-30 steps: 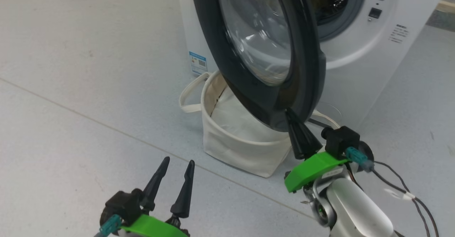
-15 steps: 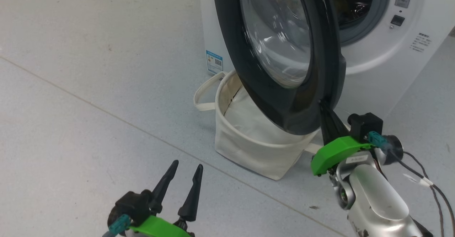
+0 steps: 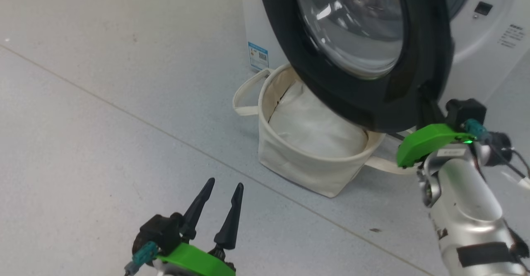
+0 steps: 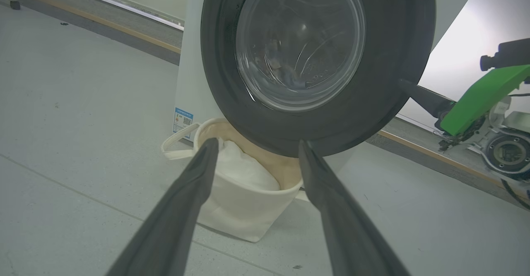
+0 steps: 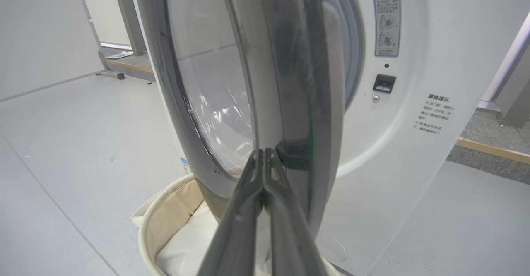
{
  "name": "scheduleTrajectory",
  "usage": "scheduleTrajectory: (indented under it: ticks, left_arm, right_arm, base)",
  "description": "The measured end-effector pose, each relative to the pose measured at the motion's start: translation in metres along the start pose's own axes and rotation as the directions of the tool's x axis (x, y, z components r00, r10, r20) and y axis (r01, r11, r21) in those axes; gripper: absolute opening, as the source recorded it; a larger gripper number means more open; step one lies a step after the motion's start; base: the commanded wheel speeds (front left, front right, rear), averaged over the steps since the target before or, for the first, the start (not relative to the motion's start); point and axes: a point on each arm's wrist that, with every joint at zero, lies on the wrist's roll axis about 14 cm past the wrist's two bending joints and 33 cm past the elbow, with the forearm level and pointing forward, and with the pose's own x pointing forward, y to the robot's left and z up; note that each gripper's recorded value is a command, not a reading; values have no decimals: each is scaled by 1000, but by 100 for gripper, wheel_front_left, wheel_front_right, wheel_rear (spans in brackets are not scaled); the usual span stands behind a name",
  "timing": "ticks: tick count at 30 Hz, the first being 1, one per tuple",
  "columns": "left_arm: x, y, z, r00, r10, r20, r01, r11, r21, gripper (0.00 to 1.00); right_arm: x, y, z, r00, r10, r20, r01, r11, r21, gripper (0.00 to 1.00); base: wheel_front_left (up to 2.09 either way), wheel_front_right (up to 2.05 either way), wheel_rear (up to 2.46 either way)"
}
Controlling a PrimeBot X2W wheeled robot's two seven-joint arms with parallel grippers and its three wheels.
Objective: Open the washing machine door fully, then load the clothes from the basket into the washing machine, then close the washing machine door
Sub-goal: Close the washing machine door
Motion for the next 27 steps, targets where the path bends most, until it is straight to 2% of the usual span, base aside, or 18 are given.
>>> scheduleTrajectory:
  ticks: [3, 8, 14, 27]
  left_arm:
    - [4, 1, 2, 1000, 9, 4, -9, 1000, 0, 100]
    - [6, 7, 2, 999, 44, -1, -44, 999, 0, 100]
    - [6, 16, -4, 996, 88, -23, -88, 996, -7, 100]
    - [11, 20, -11, 991, 123, -50, -123, 992, -3, 100]
  right_arm:
    - [9, -18, 2, 999, -42, 1, 42, 997, -66, 0]
    - [23, -50, 8, 992, -128, 20, 130, 987, -93, 0]
    - [41, -66, 8, 986, -164, 22, 165, 970, -181, 0]
    - [60, -119, 14, 946, -319, 61, 325, 936, -138, 0]
  base:
    - [0, 0, 0]
    - [0, 0, 0]
    - [0, 0, 0]
    - [0, 0, 0]
